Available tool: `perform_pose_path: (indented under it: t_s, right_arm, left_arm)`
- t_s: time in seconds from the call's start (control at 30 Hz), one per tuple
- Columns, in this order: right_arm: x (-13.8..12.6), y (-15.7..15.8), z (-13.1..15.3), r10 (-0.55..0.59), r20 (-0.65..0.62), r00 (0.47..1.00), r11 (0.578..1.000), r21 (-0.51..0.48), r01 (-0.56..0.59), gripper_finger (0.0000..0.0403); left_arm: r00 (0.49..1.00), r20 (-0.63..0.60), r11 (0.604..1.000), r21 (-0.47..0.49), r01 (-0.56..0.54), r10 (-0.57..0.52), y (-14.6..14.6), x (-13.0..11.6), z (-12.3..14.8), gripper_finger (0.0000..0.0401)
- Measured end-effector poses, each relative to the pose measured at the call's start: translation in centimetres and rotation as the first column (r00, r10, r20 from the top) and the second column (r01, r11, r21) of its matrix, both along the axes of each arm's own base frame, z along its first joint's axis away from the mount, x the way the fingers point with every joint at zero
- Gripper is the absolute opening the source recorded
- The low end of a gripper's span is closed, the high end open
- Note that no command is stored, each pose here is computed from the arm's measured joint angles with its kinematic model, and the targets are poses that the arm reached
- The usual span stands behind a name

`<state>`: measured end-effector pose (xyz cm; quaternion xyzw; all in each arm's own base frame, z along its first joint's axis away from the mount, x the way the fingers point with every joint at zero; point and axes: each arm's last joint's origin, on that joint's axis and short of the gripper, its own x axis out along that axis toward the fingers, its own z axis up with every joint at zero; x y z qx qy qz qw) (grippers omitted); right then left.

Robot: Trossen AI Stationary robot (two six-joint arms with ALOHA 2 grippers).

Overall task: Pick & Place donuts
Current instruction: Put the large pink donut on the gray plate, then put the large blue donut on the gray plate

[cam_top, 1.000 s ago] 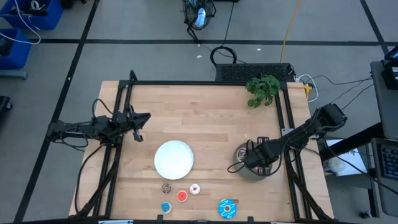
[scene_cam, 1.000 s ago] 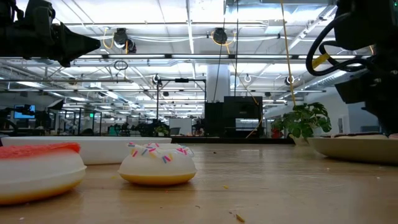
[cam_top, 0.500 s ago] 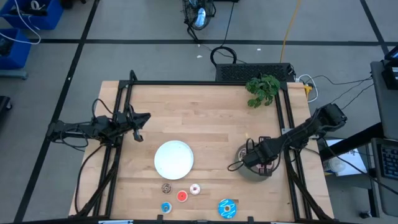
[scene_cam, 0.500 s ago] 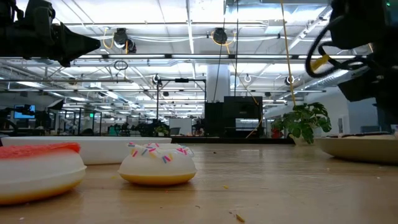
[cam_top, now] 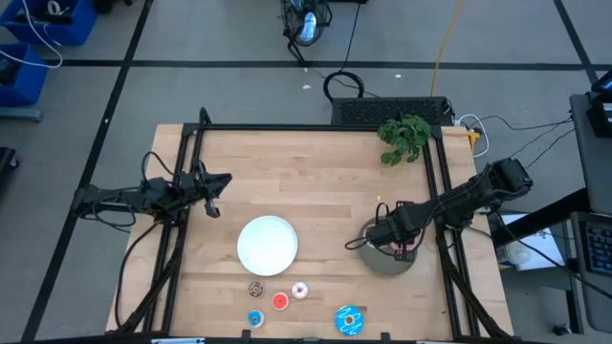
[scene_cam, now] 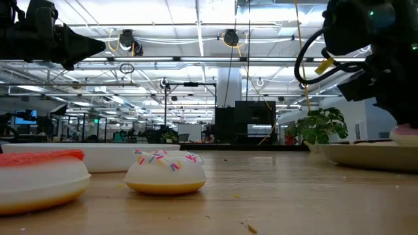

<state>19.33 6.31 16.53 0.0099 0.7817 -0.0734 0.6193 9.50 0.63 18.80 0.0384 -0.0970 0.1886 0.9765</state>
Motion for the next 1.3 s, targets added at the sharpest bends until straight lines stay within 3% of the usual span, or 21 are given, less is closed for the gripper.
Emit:
perform_pose_path:
  t_s: [0.27,0.6,0.8,1.07,1.3]
  right_arm:
    - [0.1,-0.5,-0.7,-0.001,0.026,1.000,1.000,0.015,0.000,0.0028]
    - [0.2,-0.6,-0.6,-0.046,0.024,0.999,0.999,0.006,0.046,0.0152]
    - [0.6,-0.4,0.2,-0.053,0.032,0.998,0.999,0.008,0.052,0.0197]
    - [1.3,-0.2,1.5,-0.027,0.051,0.998,0.999,0.019,0.026,0.0217]
    - [2.3,0.3,5.5,-0.046,0.057,0.997,0.998,-0.038,0.049,0.0204]
  left_arm:
    - [1.000,0.000,1.000,0.000,0.000,0.000,0.0,0.0,0.0,0.0037]
    - [1.000,0.001,1.000,-0.001,0.000,0.000,0.0,0.0,0.0,0.0037]
    - [1.000,0.000,1.000,-0.001,0.000,0.000,0.0,0.0,0.0,0.0037]
    - [1.000,0.000,1.000,-0.001,0.000,0.000,0.0,0.0,0.0,0.0037]
    - [1.000,0.000,1.000,0.000,0.000,0.000,0.0,0.0,0.0,0.0037]
